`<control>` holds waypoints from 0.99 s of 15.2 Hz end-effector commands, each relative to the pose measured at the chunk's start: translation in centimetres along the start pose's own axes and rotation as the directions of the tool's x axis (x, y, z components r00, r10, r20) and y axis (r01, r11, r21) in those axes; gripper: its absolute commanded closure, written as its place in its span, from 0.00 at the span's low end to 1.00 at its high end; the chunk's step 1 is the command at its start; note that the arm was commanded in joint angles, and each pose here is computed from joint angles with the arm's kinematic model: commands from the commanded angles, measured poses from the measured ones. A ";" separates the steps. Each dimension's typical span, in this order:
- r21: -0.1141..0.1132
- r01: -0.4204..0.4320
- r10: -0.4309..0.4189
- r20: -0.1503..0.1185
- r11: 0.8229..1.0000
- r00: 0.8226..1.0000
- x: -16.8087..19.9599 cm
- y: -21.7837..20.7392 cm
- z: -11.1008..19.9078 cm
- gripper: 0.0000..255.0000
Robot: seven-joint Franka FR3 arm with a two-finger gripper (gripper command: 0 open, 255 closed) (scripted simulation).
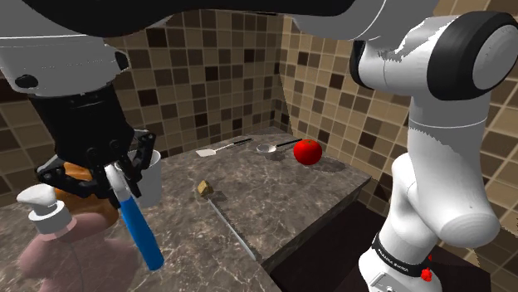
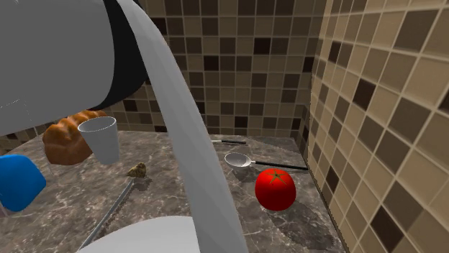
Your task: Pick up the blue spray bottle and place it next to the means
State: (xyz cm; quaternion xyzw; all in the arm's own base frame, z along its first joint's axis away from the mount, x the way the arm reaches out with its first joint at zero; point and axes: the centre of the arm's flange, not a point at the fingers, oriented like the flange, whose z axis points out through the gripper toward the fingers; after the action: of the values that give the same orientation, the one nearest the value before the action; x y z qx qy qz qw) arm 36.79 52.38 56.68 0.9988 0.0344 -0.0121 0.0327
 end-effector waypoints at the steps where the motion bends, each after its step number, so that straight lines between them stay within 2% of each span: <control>1: 0.001 0.000 0.000 0.000 1.000 1.000 0.1 0.0 1.0 1.00; 7: 0.001 0.000 0.000 0.000 1.000 1.000 0.2 -0.2 4.2 1.00; 14: 0.001 0.000 0.000 0.000 1.000 1.000 0.2 -0.2 4.2 1.00; 15: 0.001 0.000 0.000 0.000 1.000 1.000 0.2 -0.2 4.2 0.00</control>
State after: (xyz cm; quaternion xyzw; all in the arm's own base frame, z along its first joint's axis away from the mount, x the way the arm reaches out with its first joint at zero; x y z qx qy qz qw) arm 36.85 52.28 52.53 0.9988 0.0343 -0.0119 0.0325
